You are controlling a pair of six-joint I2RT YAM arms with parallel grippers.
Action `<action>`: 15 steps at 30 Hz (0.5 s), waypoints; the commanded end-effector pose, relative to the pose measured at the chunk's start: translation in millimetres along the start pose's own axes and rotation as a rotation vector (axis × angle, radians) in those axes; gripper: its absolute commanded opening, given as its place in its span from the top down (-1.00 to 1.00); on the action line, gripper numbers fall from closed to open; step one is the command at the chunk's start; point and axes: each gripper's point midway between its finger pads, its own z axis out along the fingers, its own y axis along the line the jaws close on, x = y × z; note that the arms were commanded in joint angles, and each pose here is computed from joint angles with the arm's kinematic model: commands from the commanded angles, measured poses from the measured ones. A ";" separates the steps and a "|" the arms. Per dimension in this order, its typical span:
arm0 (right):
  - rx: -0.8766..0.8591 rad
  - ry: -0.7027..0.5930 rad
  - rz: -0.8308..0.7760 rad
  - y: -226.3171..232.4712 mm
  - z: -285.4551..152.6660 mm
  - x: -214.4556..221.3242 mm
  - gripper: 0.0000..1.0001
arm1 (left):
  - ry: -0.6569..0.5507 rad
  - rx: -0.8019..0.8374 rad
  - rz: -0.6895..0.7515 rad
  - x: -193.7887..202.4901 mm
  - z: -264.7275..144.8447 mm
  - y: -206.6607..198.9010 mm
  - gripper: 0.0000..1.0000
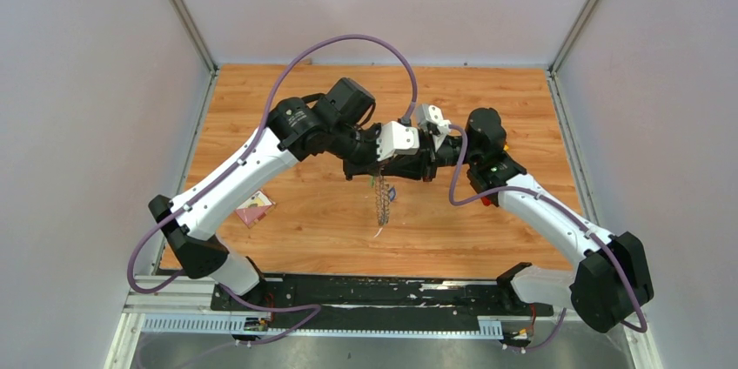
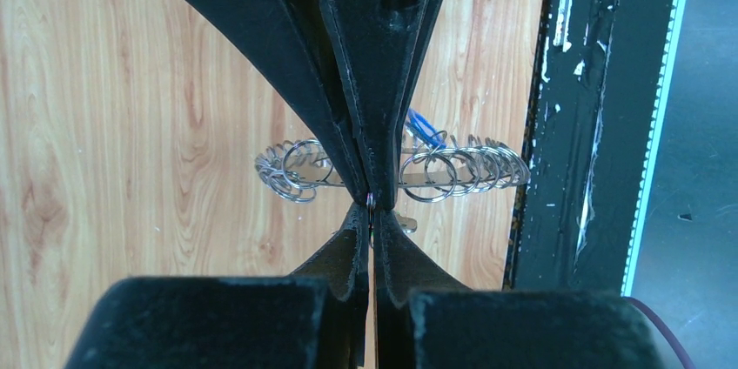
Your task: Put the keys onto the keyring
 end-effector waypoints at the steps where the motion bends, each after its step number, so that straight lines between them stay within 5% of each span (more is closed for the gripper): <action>1: 0.019 -0.016 -0.041 -4.3 2.6 -6.7 1.00 | -0.124 0.025 0.025 -27.0 -10.6 -10.6 1.00; 6: 0.053 -0.013 -0.051 -7.4 -0.2 -10.3 1.00 | -0.136 0.011 0.046 -25.9 -15.6 -11.9 1.00; 15: 0.060 -0.030 -0.083 -6.3 -5.5 -19.1 1.00 | -0.190 -0.065 0.111 -19.2 -25.2 -10.4 0.36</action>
